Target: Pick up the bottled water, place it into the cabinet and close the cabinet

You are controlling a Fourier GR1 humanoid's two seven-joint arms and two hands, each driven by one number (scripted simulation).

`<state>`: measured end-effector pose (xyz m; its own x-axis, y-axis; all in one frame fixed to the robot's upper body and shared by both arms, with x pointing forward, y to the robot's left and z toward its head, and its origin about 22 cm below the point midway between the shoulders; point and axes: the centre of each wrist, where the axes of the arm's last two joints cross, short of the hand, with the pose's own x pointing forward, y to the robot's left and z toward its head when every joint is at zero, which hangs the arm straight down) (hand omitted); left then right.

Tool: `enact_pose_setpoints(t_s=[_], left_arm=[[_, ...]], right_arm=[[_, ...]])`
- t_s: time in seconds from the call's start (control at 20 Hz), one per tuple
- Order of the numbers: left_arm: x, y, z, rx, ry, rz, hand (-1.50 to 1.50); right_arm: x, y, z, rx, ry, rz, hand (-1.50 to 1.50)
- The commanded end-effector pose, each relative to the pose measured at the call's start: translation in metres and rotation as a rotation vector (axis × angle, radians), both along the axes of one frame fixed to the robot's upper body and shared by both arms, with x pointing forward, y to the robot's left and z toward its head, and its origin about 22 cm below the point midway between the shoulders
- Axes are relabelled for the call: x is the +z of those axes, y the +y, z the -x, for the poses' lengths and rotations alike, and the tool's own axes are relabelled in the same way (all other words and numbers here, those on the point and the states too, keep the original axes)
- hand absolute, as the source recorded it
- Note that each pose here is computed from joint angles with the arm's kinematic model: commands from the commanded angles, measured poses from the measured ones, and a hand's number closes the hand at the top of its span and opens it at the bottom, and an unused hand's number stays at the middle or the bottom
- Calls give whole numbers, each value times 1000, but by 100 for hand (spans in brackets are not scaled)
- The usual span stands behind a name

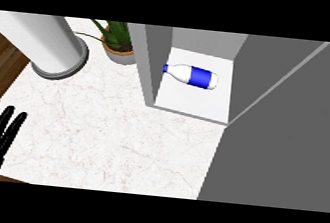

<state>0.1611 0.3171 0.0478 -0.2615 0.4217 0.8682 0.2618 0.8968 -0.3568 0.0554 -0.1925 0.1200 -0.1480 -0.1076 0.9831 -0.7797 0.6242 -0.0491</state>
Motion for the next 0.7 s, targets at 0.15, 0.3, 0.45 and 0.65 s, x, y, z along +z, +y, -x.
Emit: enact_pose_setpoints(t_s=[0.15,0.3,0.45,0.65], left_arm=[[9,13,1,-41,-19,-28,-150],[14,17,-2,-52,-17,-19,-150],[13,15,-4,-71,-11,-25,-150],[15,20,-5,-77,-14,-41,-150]], right_arm=[[14,23,-2,185,-30,-25,150],[15,23,-5,204,-46,-3,150],[19,15,-14,264,-129,131,-150],[25,12,-20,294,-190,165,150]])
